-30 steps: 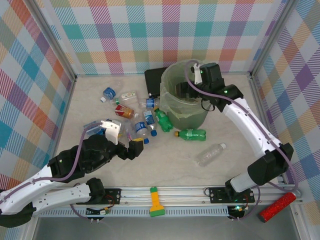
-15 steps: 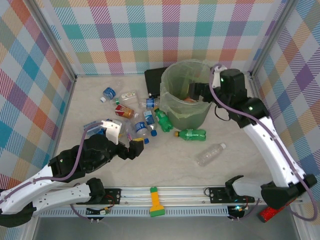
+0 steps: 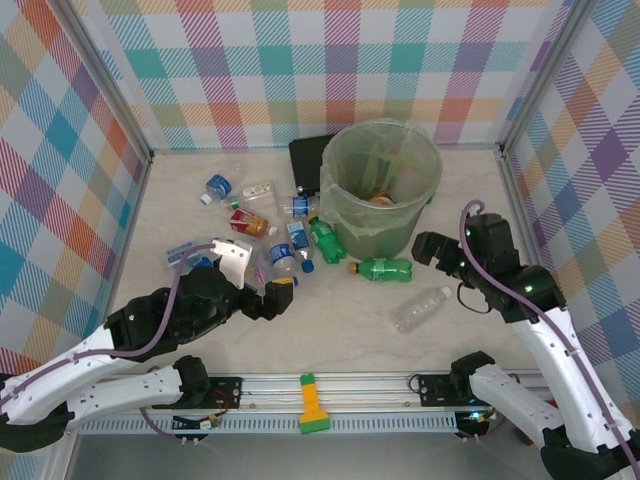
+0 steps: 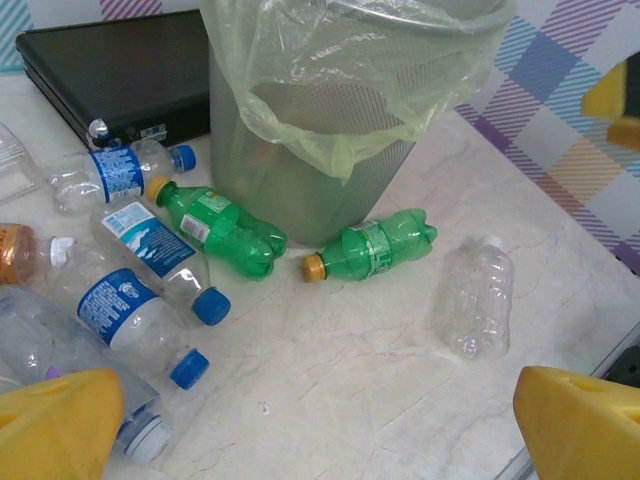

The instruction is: Put the plastic bottles in the bin

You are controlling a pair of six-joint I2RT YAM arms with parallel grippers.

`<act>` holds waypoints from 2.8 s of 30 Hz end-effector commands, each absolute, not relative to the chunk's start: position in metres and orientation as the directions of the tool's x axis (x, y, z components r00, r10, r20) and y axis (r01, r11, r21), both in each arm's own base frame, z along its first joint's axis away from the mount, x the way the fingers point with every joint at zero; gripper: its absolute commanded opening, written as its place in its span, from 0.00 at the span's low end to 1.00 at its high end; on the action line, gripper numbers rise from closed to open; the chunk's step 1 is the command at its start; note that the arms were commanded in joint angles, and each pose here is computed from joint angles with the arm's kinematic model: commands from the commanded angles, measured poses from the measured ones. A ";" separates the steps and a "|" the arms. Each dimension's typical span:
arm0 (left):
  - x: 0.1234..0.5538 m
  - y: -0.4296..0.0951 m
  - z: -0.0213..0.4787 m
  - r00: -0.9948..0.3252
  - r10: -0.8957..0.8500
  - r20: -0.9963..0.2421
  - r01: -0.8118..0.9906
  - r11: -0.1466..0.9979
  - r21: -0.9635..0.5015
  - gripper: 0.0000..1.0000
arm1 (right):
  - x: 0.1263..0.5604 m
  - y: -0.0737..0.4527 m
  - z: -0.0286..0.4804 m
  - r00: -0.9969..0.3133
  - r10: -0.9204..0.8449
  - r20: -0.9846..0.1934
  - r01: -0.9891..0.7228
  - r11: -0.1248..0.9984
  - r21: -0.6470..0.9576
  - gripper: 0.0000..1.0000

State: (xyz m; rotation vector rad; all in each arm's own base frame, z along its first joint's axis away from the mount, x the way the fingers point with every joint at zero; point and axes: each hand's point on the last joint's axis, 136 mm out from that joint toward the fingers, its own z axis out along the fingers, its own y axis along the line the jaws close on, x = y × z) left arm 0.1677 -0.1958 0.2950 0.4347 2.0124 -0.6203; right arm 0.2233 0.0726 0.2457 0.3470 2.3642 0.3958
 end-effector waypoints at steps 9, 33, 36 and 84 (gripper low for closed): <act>0.162 -0.199 0.295 -0.510 0.038 -0.860 0.541 0.791 -0.286 1.00 | 0.216 0.038 0.162 -0.697 0.623 -0.355 0.446 0.765 0.465 0.90; 0.162 -0.201 0.292 -0.530 0.045 -0.847 0.535 0.792 -0.292 1.00 | 0.246 0.017 0.050 -0.605 0.796 0.003 0.650 0.492 0.580 0.65; 0.162 -0.201 0.295 -0.525 0.041 -0.850 0.537 0.791 -0.293 1.00 | 0.245 0.018 0.045 -0.607 0.794 0.013 0.653 0.490 0.577 0.61; 0.180 -0.150 0.327 -0.428 -0.140 -0.893 0.353 0.884 -0.308 1.00 | 0.324 0.055 0.487 -0.193 0.445 -0.875 -0.147 0.868 0.474 0.32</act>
